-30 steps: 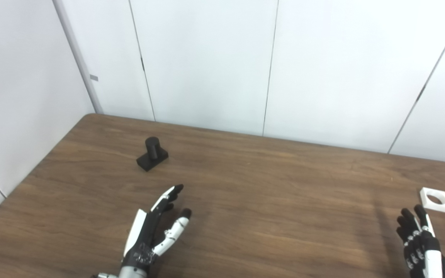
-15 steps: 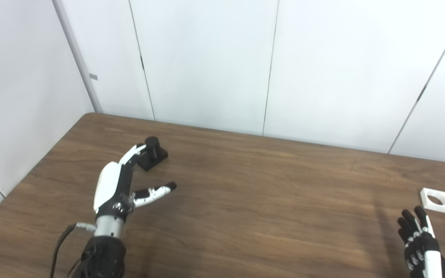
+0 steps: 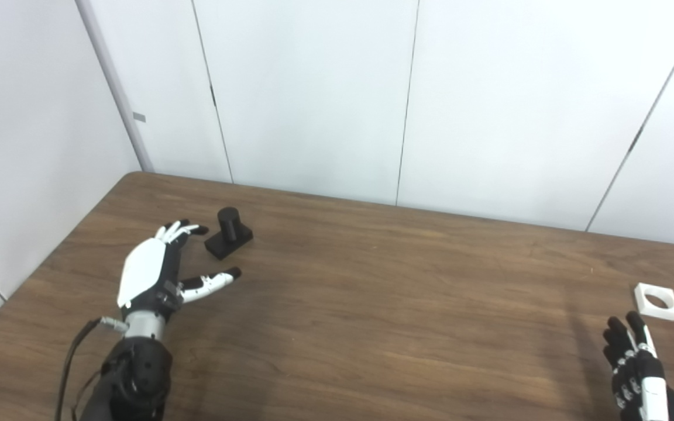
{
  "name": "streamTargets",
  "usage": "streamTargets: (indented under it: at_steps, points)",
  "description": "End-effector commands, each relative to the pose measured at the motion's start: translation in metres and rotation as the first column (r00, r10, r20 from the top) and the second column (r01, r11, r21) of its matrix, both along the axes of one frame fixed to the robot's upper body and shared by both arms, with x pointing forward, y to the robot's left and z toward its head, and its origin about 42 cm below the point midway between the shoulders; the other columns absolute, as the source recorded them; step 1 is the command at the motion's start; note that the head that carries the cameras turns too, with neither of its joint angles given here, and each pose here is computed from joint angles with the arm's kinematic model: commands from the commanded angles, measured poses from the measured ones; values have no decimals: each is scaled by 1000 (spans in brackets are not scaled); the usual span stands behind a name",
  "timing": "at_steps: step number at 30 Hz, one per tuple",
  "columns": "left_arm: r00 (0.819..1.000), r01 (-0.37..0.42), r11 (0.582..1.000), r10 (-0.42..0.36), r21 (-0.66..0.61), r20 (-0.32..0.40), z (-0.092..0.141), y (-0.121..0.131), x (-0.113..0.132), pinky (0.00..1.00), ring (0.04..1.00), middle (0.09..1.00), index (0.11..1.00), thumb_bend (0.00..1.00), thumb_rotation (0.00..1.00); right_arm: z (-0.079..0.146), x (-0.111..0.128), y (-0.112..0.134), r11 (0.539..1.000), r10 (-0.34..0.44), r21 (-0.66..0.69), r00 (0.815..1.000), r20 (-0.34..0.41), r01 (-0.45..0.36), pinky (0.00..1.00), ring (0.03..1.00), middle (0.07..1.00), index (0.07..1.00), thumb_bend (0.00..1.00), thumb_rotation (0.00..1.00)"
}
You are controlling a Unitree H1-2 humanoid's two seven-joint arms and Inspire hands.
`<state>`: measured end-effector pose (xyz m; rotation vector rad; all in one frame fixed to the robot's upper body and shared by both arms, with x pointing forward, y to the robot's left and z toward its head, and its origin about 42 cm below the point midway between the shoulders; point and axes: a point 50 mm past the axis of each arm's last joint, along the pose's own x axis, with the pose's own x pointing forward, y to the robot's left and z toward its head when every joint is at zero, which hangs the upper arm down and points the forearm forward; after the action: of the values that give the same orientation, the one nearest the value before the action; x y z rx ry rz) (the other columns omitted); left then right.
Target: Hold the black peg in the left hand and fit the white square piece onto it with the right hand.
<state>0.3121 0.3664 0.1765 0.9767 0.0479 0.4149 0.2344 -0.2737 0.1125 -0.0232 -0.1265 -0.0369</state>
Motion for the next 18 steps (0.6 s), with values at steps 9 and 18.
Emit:
streamTargets:
  at_steps: [9,18]
  points:
    - [996,-78,991,74,108,41,14,15,29,1000,1000,954,797,815,396,-30,-27,-7,999,-34,9,991,-127,36,995,968,958,1000,418,1000]
    - [995,-80,985,88,150,-46,15,22,61,1000,1000,970,803,856,458,-30,-26,-4,999,-34,17,992,-121,36,998,966,958,1000,431,1000]
